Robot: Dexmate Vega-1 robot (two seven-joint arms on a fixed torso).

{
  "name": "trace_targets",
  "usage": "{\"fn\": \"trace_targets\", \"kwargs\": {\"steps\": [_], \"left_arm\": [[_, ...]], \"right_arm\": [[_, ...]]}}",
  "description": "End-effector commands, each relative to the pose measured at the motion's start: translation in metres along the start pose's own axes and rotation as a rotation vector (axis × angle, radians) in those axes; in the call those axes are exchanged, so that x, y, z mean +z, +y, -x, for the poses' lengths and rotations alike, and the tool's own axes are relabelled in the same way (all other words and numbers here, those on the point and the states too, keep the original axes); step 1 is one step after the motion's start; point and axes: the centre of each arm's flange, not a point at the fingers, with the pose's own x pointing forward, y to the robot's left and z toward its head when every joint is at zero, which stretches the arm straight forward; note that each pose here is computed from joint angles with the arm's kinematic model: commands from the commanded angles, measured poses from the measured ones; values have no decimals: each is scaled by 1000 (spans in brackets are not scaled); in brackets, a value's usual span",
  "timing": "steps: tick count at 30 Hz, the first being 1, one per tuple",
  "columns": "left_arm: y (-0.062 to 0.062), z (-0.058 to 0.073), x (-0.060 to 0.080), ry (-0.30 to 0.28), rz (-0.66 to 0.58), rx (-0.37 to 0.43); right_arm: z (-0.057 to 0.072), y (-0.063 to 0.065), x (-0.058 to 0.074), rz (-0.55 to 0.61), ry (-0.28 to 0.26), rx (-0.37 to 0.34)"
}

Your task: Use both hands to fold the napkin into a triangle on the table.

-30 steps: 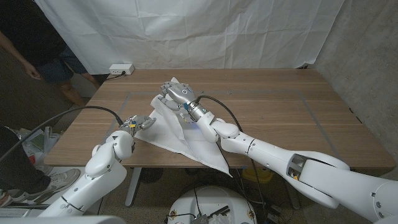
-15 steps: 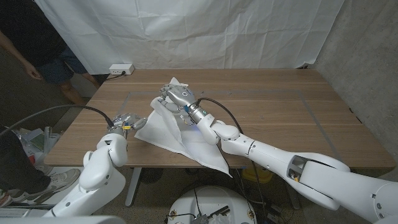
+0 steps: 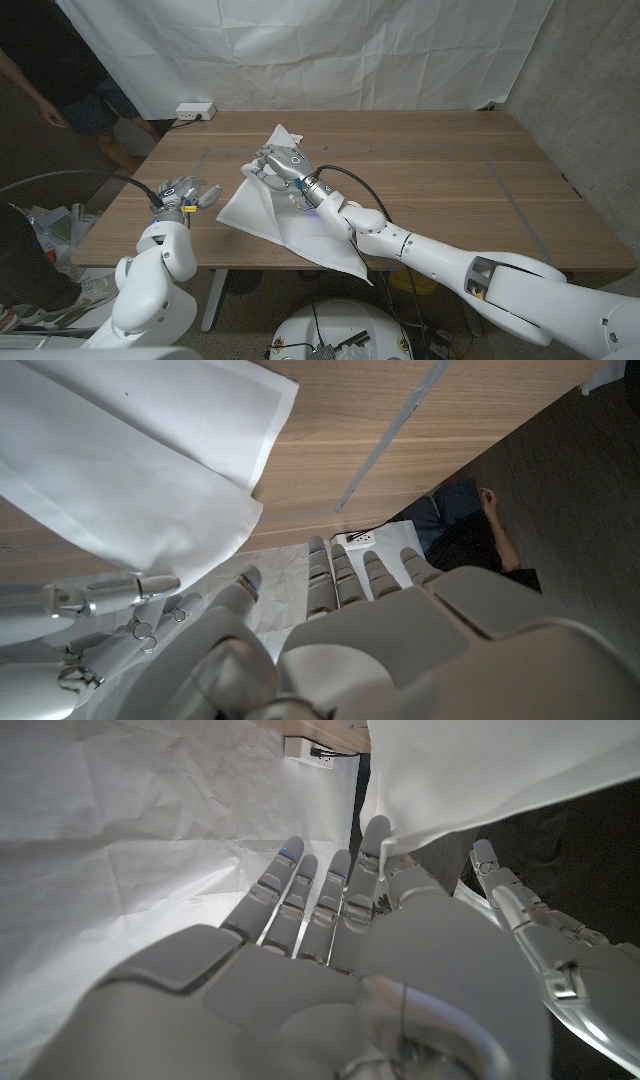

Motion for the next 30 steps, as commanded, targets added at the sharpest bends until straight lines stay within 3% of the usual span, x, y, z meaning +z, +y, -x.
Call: {"fn": "trace_targets", "kwargs": {"steps": [1,17,30], "left_arm": [[19,19,-10,1,58,149],[28,21,-15,-24,99,213],[26,25,-19,11,98,200]], "right_arm": [[12,10,17,-33,-30,30],[34,41,39,-83,-54,112],[23,67,72,-120,-90,165]]}}
